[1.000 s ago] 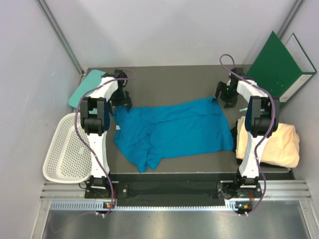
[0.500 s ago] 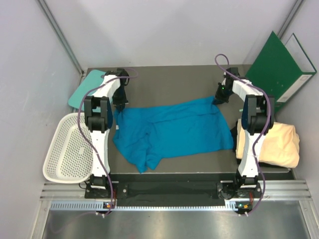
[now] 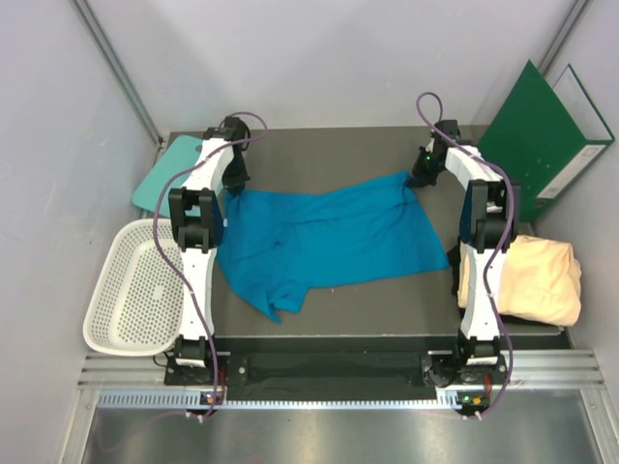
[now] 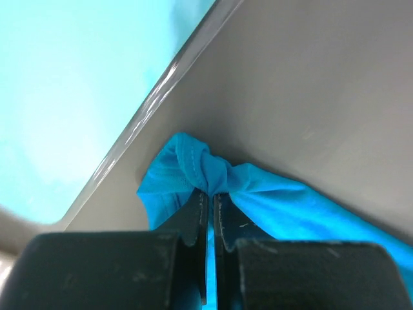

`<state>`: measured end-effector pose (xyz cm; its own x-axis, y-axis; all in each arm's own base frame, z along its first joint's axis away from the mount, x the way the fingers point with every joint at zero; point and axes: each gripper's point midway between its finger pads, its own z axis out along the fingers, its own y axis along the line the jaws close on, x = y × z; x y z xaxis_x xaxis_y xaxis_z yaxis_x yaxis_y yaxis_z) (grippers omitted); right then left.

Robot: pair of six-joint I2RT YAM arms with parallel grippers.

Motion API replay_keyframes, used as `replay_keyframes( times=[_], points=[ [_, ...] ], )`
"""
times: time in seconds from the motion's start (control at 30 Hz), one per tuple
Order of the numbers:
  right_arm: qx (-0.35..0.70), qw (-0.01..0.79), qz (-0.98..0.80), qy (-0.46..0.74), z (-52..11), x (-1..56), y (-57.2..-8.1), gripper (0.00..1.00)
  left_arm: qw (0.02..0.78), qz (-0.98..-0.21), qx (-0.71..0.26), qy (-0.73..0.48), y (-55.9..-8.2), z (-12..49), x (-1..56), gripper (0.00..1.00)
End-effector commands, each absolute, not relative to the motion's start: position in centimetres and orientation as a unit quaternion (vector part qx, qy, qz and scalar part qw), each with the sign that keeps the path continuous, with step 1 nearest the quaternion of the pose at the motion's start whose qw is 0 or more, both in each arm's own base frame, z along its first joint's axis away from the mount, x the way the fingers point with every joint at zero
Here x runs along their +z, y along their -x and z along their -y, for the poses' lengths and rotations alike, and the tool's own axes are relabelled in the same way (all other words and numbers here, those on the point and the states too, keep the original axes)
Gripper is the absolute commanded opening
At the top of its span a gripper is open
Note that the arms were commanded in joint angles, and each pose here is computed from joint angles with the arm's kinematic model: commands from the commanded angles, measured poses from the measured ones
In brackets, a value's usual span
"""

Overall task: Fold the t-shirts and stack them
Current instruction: Fold the flattened tshirt in 1/3 of the way

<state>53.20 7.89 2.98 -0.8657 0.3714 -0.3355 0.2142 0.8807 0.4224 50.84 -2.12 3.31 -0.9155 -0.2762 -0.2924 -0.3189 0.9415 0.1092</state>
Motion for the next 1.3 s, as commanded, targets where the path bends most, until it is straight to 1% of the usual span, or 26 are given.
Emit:
replay_keyframes(
  times=[0.0,0.13,0.27,0.3,0.33,0.37,0.4,0.43,0.47,0.5,0.53,0.57,0.67,0.7,0.73,0.77,0.83,0.87,0.93,0.97,1.0,1.07,1.13,1.2,1.23,1.27],
  points=[
    [0.185,0.247,-0.936,-0.167,-7.8,3.2,-56.3,0.0,0.26,-0.948,0.002,0.186,-56.9,3.7,6.9,0.0],
    [0.192,0.261,-0.926,-0.193,-7.0,3.4,-57.4,0.0,0.316,-0.927,-0.029,0.202,-59.9,4.3,8.9,0.0],
    [0.205,0.293,-0.913,-0.197,-6.9,4.4,-58.6,0.0,0.381,-0.898,-0.047,0.213,-62.6,4.1,11.9,0.0],
    [0.21,0.309,-0.907,-0.193,-7.0,5.7,-58.8,0.01,0.393,-0.893,-0.053,0.214,-63.1,4.0,12.5,0.0],
    [0.211,0.318,-0.904,-0.191,-6.9,6.3,-58.9,0.04,0.415,-0.882,-0.069,0.212,-63.9,4.3,14.0,0.0],
    [0.213,0.332,-0.9,-0.188,-6.9,7.1,-59.1,0.14,0.422,-0.879,-0.078,0.208,-64.2,4.4,14.6,0.0],
    [0.212,0.339,-0.898,-0.185,-6.8,8.2,-58.7,0.21,0.427,-0.877,-0.087,0.204,-64.3,4.6,15.2,0.17],
    [0.202,0.347,-0.898,-0.18,-6.5,8.7,-58.5,0.28,0.43,-0.875,-0.102,0.196,-64.1,5.1,16.4,0.43],
    [0.196,0.35,-0.898,-0.178,-6.2,9.3,-58.2,0.44,0.427,-0.878,-0.102,0.19,-63.6,5.3,16.6,0.64],
    [0.19,0.359,-0.898,-0.169,-6.0,10.6,-57.4,0.51,0.425,-0.88,-0.102,0.188,-63.2,5.3,17.0,0.84],
    [0.178,0.363,-0.899,-0.167,-5.7,11.2,-56.9,0.59,0.434,-0.876,-0.104,0.184,-62.4,5.2,19.2,0.99],
    [0.172,0.363,-0.901,-0.166,-5.5,11.7,-56.2,0.73,0.413,-0.887,-0.098,0.181,-61.1,5.2,17.7,0.99],
    [0.148,0.385,-0.897,-0.156,-4.5,14.6,-53.5,0.99,0.409,-0.89,-0.103,0.173,-57.4,5.3,18.9,0.99],
    [0.145,0.389,-0.898,-0.147,-4.5,15.5,-51.6,0.99,0.408,-0.891,-0.103,0.172,-56.4,5.3,19.2,0.99],
    [0.14,0.391,-0.898,-0.148,-4.3,15.8,-50.7,1.0,0.422,-0.883,-0.108,0.173,-55.0,5.2,21.6,0.99],
    [0.137,0.387,-0.899,-0.15,-4.2,15.7,-49.7,1.0,0.399,-0.894,-0.103,0.178,-53.3,5.1,19.8,0.99],
    [0.133,0.373,-0.906,-0.148,-4.0,15.3,-46.8,1.0,0.374,-0.904,-0.115,0.174,-50.1,5.6,19.4,0.99],
    [0.129,0.347,-0.917,-0.15,-4.1,13.7,-45.0,1.0,0.362,-0.908,-0.119,0.175,-48.9,5.7,19.1,0.99],
    [0.127,0.334,-0.921,-0.154,-4.1,13.5,-43.0,1.0,0.328,-0.92,-0.124,0.173,-45.3,6.1,17.8,0.99],
    [0.124,0.306,-0.93,-0.158,-4.2,11.9,-41.2,1.0,0.316,-0.924,-0.123,0.174,-44.2,6.1,17.2,0.99],
    [0.126,0.305,-0.93,-0.161,-4.2,12.1,-40.3,0.99,0.3,-0.93,-0.121,0.176,-42.8,6.0,16.5,0.99],
    [0.121,0.273,-0.939,-0.168,-4.2,10.2,-38.0,1.0,0.268,-0.939,-0.115,0.181,-39.8,5.9,15.1,0.99],
    [0.118,0.26,-0.942,-0.175,-4.1,9.6,-36.8,1.0,0.213,-0.953,-0.1,0.191,-36.4,5.7,13.4,0.99],
    [0.111,0.236,-0.948,-0.18,-4.1,8.2,-35.4,0.96,0.189,-0.958,-0.096,0.194,-34.4,5.7,12.7,0.99],
    [0.104,0.231,-0.95,-0.183,-3.9,7.8,-35.0,0.95,0.163,-0.963,-0.096,0.194,-32.7,5.8,11.6,0.99],
    [0.099,0.219,-0.953,-0.185,-3.8,7.3,-34.4,0.92,0.153,-0.964,-0.095,0.194,-31.9,5.8,11.2,0.99]
  ],
)
